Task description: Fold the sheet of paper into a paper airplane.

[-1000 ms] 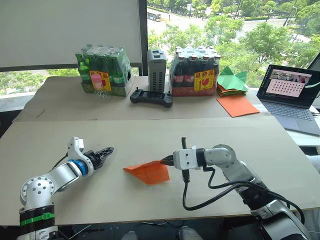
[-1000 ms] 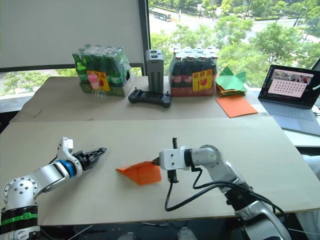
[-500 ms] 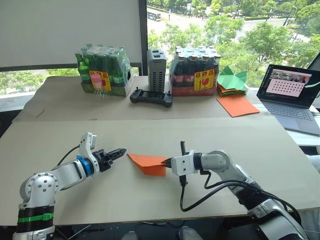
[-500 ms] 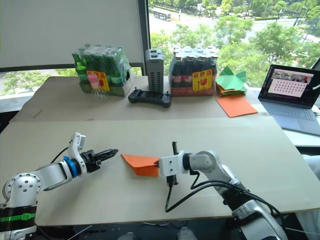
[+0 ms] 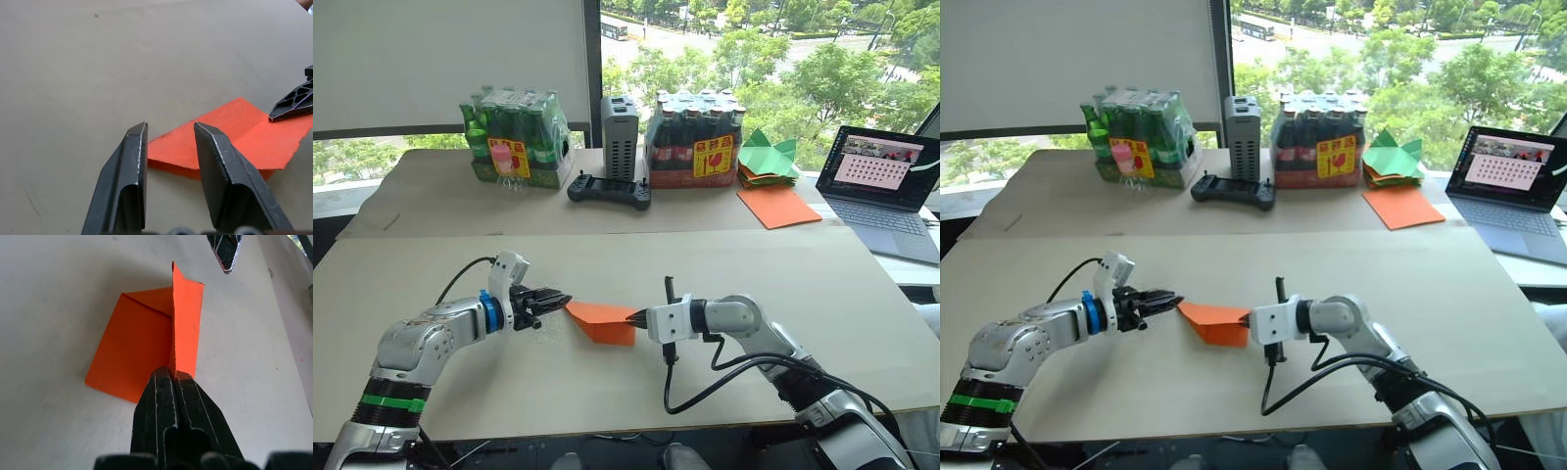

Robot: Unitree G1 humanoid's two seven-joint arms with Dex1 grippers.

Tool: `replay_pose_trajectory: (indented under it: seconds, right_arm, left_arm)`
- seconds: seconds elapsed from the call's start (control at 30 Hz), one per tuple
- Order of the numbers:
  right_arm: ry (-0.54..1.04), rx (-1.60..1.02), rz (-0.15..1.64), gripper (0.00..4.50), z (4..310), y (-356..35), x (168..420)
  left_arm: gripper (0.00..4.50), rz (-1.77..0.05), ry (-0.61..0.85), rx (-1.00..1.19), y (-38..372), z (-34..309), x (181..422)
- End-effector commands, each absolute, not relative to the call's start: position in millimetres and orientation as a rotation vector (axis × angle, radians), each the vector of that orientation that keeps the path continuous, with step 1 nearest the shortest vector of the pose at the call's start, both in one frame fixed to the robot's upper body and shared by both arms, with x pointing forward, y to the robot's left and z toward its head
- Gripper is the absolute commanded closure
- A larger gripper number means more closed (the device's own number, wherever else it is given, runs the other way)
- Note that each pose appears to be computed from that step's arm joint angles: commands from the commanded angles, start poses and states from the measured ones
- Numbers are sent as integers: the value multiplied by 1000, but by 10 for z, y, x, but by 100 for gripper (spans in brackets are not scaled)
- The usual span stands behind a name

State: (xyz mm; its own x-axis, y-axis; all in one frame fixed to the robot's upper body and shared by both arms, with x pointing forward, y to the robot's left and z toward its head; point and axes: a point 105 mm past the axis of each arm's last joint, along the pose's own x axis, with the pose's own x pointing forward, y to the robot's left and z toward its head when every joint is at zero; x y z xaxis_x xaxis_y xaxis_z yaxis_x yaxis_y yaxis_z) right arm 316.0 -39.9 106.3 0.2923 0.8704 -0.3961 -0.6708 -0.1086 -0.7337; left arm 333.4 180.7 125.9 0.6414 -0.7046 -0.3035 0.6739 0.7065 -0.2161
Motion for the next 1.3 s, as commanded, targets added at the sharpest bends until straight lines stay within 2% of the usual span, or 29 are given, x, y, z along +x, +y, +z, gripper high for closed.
replay_pose_trajectory:
  seconds: [0.03, 0.07, 0.4, 0.7, 0.83, 1.13, 1.3]
  right_arm:
    - [-303, -1028, 1295, 450, 1226, -386, 3176]
    - [-304, -1028, 1294, 450, 1228, -386, 3177]
    - [-298, -1029, 1278, 450, 1245, -419, 3196]
    - [-290, -1027, 1283, 450, 1254, -445, 3165]
    - [-287, -1020, 1290, 450, 1256, -449, 3147]
    - [-198, -773, 1375, 450, 1353, -396, 3010]
    - [-180, -801, 1370, 450, 1299, -423, 3014]
  left_arm:
    - [432, -828, 332, -48, 1772, 1366, 3392]
    - [446, -832, 327, -47, 1767, 1368, 3411]
    - [446, -928, 434, -40, 1692, 1141, 3380]
    - [446, -931, 502, 1, 1655, 837, 3427]
    - [446, -934, 498, 1, 1621, 826, 3462]
    - [446, -962, 517, 12, 1563, 746, 3423]
    - [446, -964, 517, 16, 1571, 740, 3404]
